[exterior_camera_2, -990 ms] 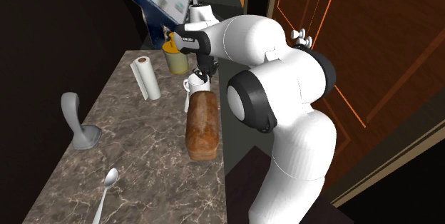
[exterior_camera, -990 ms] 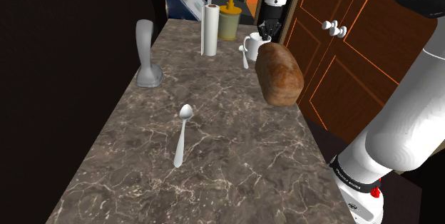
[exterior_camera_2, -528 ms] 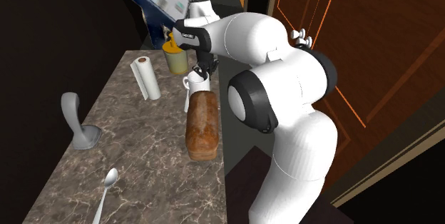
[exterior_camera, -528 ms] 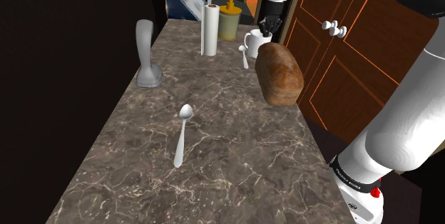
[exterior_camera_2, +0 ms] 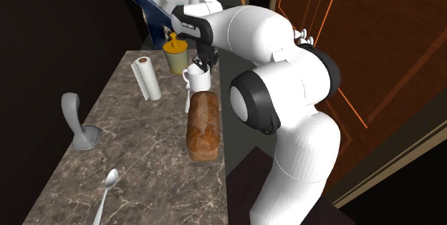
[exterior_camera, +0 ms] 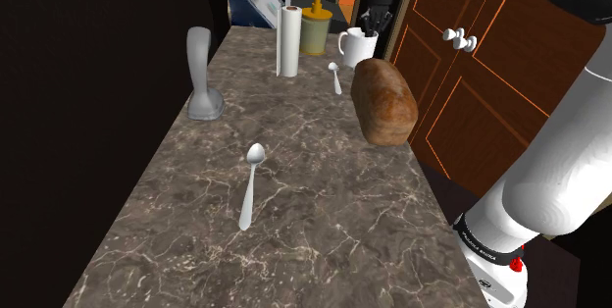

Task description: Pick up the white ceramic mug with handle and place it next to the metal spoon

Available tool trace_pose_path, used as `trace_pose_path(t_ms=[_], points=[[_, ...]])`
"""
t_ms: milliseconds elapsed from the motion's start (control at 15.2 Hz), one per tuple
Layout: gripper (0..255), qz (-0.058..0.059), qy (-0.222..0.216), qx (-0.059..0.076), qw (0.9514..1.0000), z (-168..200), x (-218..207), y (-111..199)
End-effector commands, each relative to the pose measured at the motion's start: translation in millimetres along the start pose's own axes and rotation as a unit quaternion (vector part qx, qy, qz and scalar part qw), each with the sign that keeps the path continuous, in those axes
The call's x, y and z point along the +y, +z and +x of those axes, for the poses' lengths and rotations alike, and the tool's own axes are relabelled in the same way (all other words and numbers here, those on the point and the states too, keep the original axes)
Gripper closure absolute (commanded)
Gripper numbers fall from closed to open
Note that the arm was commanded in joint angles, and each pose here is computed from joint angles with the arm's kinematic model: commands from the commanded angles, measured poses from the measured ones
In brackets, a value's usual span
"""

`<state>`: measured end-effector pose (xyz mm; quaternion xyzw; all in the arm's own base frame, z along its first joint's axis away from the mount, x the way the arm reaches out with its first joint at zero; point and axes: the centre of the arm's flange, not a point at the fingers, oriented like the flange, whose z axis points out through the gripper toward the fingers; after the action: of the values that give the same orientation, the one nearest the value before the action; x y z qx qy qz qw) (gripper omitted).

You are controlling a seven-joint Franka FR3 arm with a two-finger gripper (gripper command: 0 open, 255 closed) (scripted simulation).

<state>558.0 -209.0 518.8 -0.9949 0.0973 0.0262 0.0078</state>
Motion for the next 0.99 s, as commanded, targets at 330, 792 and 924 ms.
trace_pose_path(t_ms=[330,792,924], points=[[255,0.000,0.000,0.000,1.0000,-2,-2,-37],[255,0.000,0.000,0.000,1.0000,-4,-2,-74],[255,0.000,0.000,0.000,1.0000,-5,-2,-84]])
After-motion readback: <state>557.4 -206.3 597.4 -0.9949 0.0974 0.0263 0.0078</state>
